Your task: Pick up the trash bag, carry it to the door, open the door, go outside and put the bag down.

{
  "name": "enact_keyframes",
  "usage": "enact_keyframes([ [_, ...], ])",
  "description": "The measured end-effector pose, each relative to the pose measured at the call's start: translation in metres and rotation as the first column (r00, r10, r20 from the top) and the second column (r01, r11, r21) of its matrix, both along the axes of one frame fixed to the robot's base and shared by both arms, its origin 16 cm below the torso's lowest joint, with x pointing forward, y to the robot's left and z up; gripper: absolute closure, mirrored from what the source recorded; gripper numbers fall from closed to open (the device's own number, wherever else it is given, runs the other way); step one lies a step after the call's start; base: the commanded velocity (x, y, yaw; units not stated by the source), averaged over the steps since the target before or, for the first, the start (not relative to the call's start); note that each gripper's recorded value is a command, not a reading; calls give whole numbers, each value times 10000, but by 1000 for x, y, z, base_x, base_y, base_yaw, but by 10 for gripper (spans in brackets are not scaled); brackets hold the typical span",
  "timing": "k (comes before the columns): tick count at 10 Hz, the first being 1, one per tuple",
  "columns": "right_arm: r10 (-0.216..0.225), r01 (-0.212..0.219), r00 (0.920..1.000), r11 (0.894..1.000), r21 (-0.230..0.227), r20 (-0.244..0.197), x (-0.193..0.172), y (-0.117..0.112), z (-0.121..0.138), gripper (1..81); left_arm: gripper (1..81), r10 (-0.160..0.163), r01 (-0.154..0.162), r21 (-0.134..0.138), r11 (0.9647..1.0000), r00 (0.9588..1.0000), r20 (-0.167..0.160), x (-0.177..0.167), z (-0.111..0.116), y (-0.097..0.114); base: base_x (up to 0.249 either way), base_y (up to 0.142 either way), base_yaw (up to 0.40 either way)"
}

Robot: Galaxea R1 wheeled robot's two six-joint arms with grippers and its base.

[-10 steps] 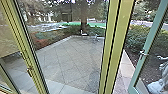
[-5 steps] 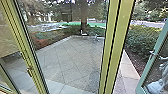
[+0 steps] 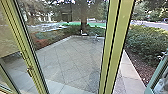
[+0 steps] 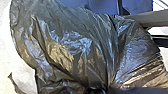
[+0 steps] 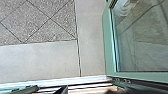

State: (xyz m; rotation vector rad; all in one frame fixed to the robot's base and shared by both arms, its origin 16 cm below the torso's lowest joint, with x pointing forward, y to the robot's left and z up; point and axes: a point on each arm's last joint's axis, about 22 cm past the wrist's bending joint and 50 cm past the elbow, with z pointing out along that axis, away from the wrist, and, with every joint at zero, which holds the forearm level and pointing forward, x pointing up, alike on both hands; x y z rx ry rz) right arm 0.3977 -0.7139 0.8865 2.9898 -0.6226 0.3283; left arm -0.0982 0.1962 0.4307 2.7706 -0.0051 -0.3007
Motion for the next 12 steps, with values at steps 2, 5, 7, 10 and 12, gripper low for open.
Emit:
enact_keyframes([
  [2, 619, -571, 9955, 9962, 659, -724, -26, 42, -61, 10, 811, 0, 0, -1, 10000, 10000, 13, 1, 0, 0, 0, 0, 0],
  [5, 1405, -1161, 9775, 9811, 1549, -1570, -86, 98, -148, 10, 811, -7, 7, -9, 10000, 10000, 61, 5, -1, 0, 0, 0, 0],
  [7, 2050, -1590, 9626, 9567, 2437, -1770, -125, 153, -197, 10, 811, -5, 6, -6, 10000, 10000, 94, 8, -1, 0, 0, 0, 0],
  [10, 2322, -1659, 9546, 9347, 3144, -1866, -183, 198, -249, 10, 811, 56, -62, 167, 9998, 9992, 398, 15, -4, 3, 0, 0, 0],
  [12, 2600, -1773, 9476, 9113, 3716, -1855, -219, 243, -284, 10, 811, 66, -74, 166, 9998, 9987, 506, 20, -4, 1, 0, 0, 0],
])
